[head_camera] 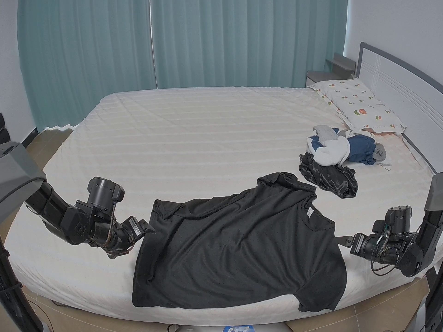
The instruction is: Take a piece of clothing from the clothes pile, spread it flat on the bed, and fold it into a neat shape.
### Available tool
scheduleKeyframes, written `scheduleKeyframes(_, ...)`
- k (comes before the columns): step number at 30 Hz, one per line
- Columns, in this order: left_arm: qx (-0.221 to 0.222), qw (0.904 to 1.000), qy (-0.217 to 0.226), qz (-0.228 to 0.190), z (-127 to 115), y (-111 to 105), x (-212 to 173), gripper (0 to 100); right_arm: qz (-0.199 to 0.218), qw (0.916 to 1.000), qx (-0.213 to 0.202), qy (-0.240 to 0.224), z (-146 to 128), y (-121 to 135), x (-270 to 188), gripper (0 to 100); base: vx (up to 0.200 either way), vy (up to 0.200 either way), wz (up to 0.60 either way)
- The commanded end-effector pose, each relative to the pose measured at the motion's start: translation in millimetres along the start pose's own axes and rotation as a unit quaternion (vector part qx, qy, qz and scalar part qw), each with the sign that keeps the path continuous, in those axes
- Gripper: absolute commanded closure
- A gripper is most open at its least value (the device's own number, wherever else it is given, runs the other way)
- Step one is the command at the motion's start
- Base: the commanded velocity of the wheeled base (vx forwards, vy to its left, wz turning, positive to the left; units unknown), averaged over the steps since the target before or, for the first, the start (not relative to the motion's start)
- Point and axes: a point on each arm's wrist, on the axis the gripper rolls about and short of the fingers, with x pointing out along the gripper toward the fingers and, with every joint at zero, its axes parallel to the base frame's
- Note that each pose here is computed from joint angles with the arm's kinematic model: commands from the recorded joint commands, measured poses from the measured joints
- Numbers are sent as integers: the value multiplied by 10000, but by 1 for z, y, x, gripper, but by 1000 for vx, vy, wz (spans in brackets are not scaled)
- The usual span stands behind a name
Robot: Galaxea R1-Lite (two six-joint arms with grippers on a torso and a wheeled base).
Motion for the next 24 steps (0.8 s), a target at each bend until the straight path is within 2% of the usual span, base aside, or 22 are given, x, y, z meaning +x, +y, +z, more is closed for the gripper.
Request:
scheduleKeyframes(1, -64, 10000, -15, -31, 1, 0, 2, 0, 21, 10000, 21, -27, 1, 1, 1, 0, 200, 0, 0)
scheduleKeyframes(17, -47, 9997, 186, 130, -6, 6, 11, 0, 67, 9999, 60, 92, -4, 5, 3, 0, 0, 0, 0)
scheduleKeyframes(22, -43, 9996, 215, 157, -7, 6, 11, 0, 56, 9999, 60, 139, -5, 4, 5, 0, 0, -200, 0)
scheduleKeyframes(24, -38, 9996, 234, 171, -8, 6, 11, 0, 45, 9999, 61, 142, -5, 4, 6, 0, 0, 0, 0)
